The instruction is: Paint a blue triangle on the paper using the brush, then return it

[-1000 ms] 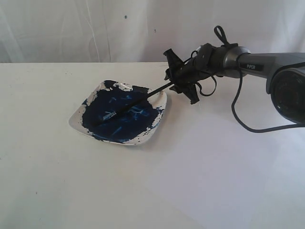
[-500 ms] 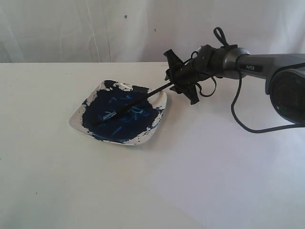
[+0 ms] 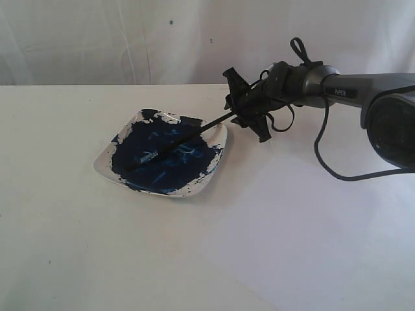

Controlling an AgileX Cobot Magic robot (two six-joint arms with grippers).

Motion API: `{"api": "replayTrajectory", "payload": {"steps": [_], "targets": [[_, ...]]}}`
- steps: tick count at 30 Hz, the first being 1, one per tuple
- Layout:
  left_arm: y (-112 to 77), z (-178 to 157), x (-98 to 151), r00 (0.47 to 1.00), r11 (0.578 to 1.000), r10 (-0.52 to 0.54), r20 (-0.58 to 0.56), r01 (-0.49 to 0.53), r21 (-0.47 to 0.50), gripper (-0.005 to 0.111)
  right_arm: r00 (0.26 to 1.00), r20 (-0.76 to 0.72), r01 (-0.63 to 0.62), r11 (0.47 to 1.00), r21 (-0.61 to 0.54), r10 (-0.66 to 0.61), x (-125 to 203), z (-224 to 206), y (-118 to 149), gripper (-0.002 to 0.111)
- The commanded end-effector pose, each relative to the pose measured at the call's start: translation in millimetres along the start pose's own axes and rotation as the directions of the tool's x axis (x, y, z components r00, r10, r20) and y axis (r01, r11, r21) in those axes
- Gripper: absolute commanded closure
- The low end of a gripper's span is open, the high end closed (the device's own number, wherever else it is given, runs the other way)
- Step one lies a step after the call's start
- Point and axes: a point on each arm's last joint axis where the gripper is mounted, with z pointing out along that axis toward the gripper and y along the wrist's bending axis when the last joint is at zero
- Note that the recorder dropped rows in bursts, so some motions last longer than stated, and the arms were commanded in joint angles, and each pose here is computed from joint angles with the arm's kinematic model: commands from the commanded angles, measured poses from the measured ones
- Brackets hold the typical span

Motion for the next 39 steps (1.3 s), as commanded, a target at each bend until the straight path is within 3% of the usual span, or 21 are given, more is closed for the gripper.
{"api": "replayTrajectory", "payload": {"steps": [1,12,21,29,36,39], "targets": [[-0.7,0,1,1.0,1.0,-0.007,0.002,0.007,0.01,0.107,1.0,0.01,0.018,1.0,-0.012,-0.018,-2,-2,3,0.075],[-0.7,0,1,1.0,1.0,-0.007,0.002,0.007,0.01,0.107,1.0,0.009,0.018,1.0,-0.011,-0.018,-2,-2,3,0.09],[-0.7,0,1,1.0,1.0,-0.007,0.002,0.007,0.01,0.107,1.0,0.004,0.018,1.0,-0.006,-0.018,-1,-2,2,0.108],[-0.7,0,1,1.0,1.0,-0.007,0.002,0.007,0.01,0.107,1.0,0.003,0.02,1.0,-0.006,-0.02,-1,-3,4,0.108],[-0.7,0,1,1.0,1.0,-0.007,0.002,0.007,0.01,0.107,0.998,-0.015,0.054,0.999,-0.006,-0.054,-6,-29,21,0.108],[-0.7,0,1,1.0,1.0,-0.007,0.002,0.007,0.01,0.107,0.996,0.027,0.085,0.994,-0.067,-0.083,-11,-45,37,0.108]]}}
